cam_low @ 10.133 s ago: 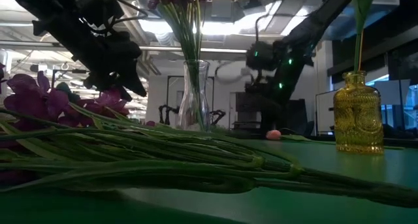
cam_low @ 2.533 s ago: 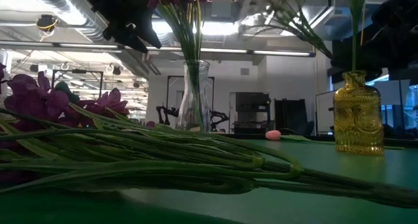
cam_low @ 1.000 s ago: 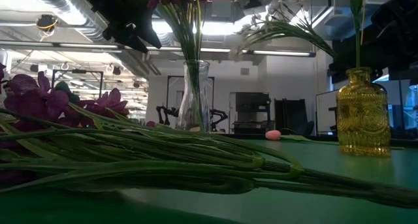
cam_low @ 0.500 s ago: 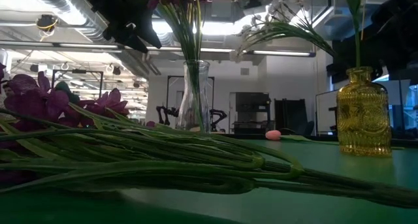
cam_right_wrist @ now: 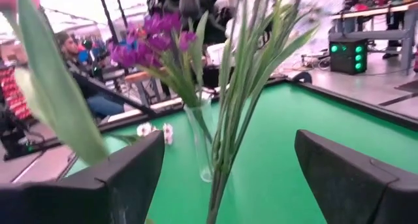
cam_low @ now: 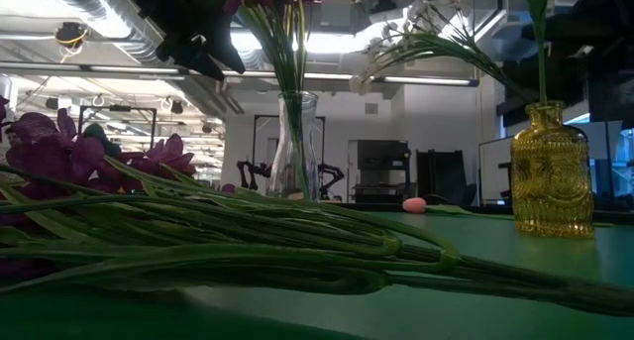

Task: Sort flowers into vase by color
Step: Put the top white flower into the yellow vase

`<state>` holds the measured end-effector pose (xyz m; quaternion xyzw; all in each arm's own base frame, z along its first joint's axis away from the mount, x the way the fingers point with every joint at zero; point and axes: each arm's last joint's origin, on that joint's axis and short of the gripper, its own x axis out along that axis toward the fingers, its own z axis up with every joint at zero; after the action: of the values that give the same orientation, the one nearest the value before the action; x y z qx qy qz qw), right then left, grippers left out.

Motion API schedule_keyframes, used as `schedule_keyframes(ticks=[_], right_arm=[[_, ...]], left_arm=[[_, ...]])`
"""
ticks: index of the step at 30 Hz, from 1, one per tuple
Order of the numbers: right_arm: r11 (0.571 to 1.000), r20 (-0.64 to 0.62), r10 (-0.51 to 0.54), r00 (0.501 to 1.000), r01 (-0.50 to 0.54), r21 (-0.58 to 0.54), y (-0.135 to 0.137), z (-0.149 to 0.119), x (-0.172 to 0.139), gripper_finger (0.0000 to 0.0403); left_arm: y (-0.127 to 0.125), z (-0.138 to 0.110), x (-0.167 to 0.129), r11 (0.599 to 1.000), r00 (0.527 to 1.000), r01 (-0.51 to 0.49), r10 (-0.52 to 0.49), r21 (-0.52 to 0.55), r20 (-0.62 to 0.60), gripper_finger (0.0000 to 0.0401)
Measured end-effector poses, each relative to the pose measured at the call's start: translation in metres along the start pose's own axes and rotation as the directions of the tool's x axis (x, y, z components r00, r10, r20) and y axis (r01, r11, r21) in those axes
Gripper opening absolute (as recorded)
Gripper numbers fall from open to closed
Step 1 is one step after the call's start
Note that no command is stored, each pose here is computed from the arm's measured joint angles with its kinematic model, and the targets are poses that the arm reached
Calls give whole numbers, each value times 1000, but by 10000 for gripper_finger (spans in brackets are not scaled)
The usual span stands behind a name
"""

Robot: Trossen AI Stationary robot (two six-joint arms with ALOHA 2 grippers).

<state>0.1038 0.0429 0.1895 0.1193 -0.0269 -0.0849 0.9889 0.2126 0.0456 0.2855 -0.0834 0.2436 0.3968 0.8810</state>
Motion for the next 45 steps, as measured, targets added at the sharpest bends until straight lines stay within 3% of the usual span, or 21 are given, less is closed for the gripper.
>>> schedule_keyframes(ticks=[8,14,19,31,36,45], right_arm=[[999,-44,-41,998,42,17,-2,39,8,342],[998,-162,-61,985,60,-8,-2,62,24,342],[999,-262,-48,964,45,-17,-5,64,44,342],[994,-351,-112,930,99,-55,-17,64,74,335],[993,-345,-112,932,93,-71,-18,65,74,283],[997,-343,-55,938,33,-69,-17,68,72,134]], left_arm=[[0,0,0,1000,1000,0,0,-3,0,292],[0,0,0,1000,1000,0,0,-5,1,292],[0,0,0,1000,1000,1,-1,-5,2,292],[0,0,0,1000,1000,1,-1,-4,1,292],[0,0,0,1000,1000,0,0,-4,0,292],[0,0,0,1000,1000,0,0,-4,0,292]])
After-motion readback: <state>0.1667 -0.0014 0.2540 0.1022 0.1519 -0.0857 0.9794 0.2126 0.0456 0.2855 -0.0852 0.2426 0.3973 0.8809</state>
